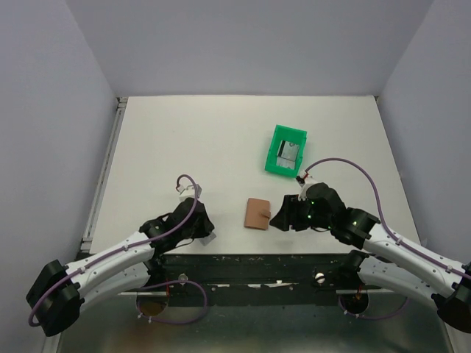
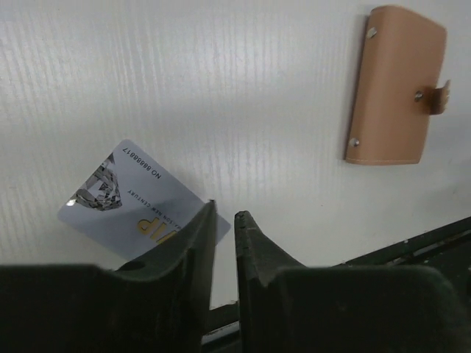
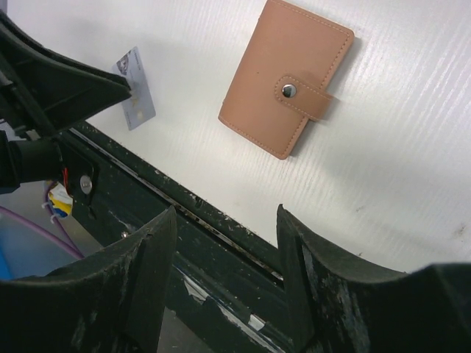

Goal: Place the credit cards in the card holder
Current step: Place the card holder at the center of the board, then move the credit card to the corner of the board.

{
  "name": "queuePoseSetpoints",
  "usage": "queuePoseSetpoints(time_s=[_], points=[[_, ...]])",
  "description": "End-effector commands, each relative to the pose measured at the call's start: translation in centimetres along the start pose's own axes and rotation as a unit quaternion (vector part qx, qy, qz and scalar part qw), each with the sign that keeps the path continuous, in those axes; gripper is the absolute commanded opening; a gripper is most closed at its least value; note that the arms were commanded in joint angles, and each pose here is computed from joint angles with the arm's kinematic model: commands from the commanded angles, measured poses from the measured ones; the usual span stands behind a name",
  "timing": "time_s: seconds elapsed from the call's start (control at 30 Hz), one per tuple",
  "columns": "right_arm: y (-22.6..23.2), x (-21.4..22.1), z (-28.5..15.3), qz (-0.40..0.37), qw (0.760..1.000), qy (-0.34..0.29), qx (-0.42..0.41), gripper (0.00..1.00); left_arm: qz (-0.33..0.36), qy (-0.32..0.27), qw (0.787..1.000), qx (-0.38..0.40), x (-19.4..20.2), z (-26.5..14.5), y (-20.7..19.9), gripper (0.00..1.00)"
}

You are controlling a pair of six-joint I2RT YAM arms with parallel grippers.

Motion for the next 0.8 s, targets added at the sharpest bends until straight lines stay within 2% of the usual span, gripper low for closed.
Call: queuePoseSetpoints(time_s=[0.0, 0.1, 0.23, 0.47, 0.77], points=[[-0.3, 0.3, 0.2, 0.002, 1.000, -0.001, 0.004, 0.64, 0.020, -0.061, 0.998, -0.014, -3.6, -2.0, -1.2, 0.38], [-0.2, 0.4, 0.1, 0.002, 1.000, -0.001, 0.002, 0.65, 0.035, -0.076, 0.996, -0.038, -5.0, -1.7, -1.0, 0.50], [-0.3, 0.3, -0.3, 0.001, 1.000, -0.004, 0.005, 0.65, 0.040, -0.065, 0.993, -0.088, -5.7, -0.4, 0.0, 0.52], [-0.7, 0.6, -0.4, 0.001, 1.000, -0.005, 0.010, 0.65, 0.032, -0.054, 0.984, -0.165, -5.2, 1.2, 2.6, 0.53], [-0.7, 0.7, 0.0, -0.006, 1.000, 0.003, 0.010, 0.65, 0.039, -0.052, 0.980, -0.186, -4.8, 1.9, 3.7, 0.53]])
Point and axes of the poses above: each gripper's point midway between its finger pads, its own z axis out along the fingers, its own y axis along the line the jaws close on, x = y × z, the point moved 2 cm from there along -z, back along the fingers, and after that the axes turned 4 degrees about -z, right-handed, at the moved point
